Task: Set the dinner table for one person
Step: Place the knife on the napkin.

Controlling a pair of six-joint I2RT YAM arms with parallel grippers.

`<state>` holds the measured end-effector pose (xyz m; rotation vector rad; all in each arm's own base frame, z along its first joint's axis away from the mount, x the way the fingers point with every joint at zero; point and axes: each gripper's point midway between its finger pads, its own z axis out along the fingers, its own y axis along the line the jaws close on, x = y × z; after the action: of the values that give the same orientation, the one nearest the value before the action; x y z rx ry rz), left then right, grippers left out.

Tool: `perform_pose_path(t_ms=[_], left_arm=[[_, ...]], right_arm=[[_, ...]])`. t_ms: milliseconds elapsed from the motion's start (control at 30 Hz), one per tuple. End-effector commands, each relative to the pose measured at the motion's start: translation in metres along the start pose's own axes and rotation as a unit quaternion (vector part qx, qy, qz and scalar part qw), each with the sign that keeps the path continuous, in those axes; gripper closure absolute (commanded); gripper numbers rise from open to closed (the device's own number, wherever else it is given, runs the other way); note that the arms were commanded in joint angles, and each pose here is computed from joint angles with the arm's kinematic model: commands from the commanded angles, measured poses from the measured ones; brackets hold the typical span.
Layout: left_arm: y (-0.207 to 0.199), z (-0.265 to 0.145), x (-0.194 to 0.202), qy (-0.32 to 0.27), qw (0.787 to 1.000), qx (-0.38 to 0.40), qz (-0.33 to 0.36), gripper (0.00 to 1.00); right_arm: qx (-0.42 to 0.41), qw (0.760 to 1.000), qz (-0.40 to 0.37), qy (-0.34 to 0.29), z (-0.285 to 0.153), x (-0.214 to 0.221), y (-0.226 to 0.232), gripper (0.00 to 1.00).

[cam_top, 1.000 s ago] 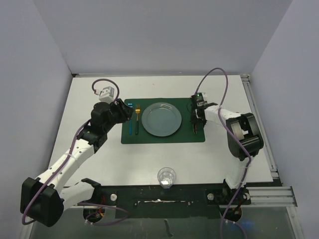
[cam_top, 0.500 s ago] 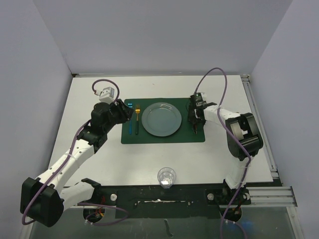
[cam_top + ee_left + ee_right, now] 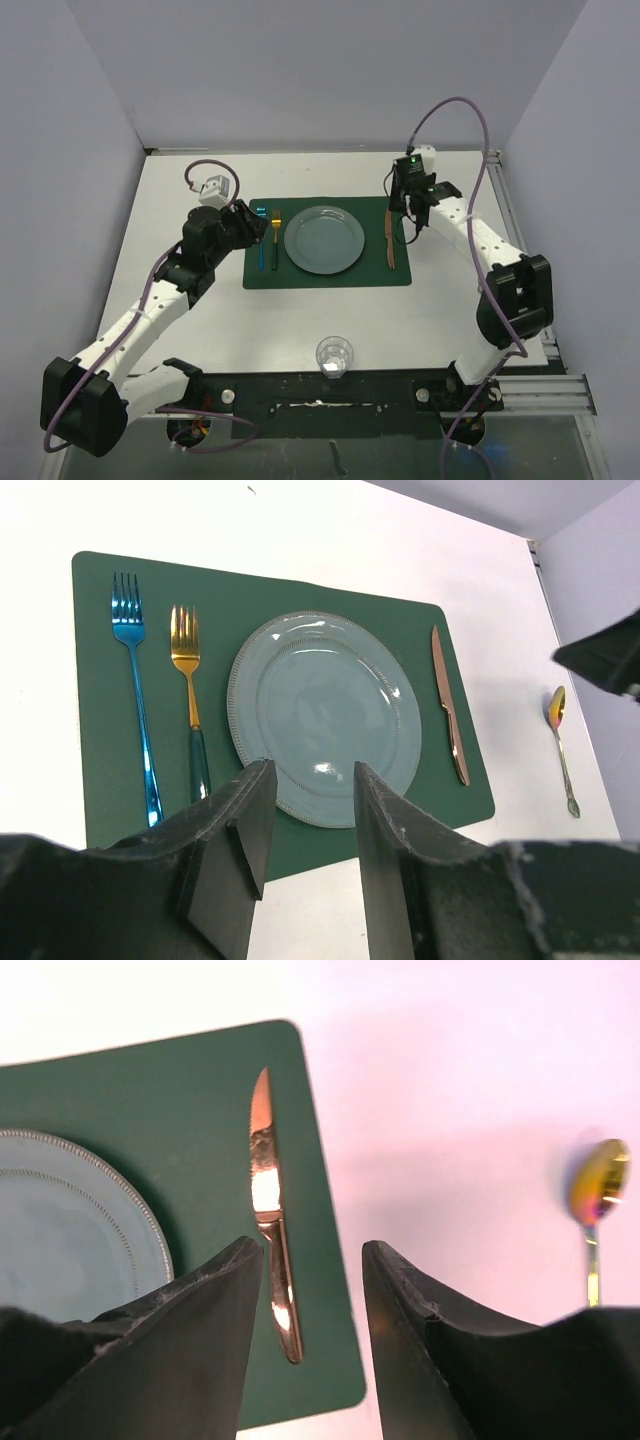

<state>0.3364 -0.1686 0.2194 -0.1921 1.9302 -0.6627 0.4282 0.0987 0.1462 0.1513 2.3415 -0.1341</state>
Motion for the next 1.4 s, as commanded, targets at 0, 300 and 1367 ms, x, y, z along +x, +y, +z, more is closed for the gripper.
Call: perform_pose_path(t_ms=[0,300,1367], left_arm=[[-0.016,-0.002,-0.012,-0.019,0.999,0.033,0.002,0.64],[0.001,0.016,0.016,0.039,0.999,0.002,0.019,0.65],[0.027,0.016,0.033,0.061,0.997,-0.046,0.034,0.65]], right_arm=[[0.077,0.997,0.003,-0.014,-0.035,-0.01,-0.05,0.55],[0.153,0.984,0.076,0.046,-0.042,0.049,-0.144,0.56],[0.172,0.964,0.154,0.132,0.007,0.142,-0.199,0.65]])
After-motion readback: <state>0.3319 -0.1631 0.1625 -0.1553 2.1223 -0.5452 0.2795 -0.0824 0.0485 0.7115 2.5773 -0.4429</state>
